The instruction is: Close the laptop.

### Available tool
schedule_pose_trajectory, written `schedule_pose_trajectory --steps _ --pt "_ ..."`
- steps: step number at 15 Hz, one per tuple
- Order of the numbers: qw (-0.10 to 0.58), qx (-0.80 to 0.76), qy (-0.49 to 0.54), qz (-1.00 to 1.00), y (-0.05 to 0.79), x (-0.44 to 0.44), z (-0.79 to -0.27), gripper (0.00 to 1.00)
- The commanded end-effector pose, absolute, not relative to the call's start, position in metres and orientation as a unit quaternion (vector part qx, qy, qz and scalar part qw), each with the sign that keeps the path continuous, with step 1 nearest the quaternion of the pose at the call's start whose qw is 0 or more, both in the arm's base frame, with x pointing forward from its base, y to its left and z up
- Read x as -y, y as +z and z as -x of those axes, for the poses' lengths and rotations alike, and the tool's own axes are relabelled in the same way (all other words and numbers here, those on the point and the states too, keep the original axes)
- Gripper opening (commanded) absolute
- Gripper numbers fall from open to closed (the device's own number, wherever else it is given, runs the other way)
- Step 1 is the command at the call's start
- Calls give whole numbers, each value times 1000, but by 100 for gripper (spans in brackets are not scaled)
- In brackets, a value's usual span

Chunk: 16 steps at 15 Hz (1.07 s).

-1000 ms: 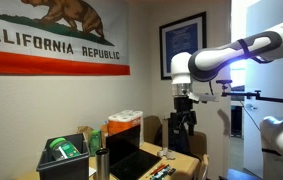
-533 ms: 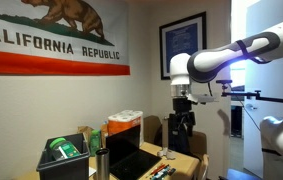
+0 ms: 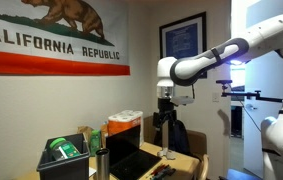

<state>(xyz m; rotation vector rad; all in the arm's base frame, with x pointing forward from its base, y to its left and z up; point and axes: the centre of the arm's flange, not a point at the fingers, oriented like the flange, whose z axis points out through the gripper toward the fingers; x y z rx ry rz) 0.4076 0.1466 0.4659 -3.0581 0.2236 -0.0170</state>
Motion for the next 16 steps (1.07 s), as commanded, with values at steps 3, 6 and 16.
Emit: schedule_pose_trajectory --steps 3,6,16 --pt "29 -46 -26 998 460 -107 -521 100" --pt "28 -33 -33 999 453 -82 -571 100" --pt "27 0 -65 998 442 -72 -686 100"
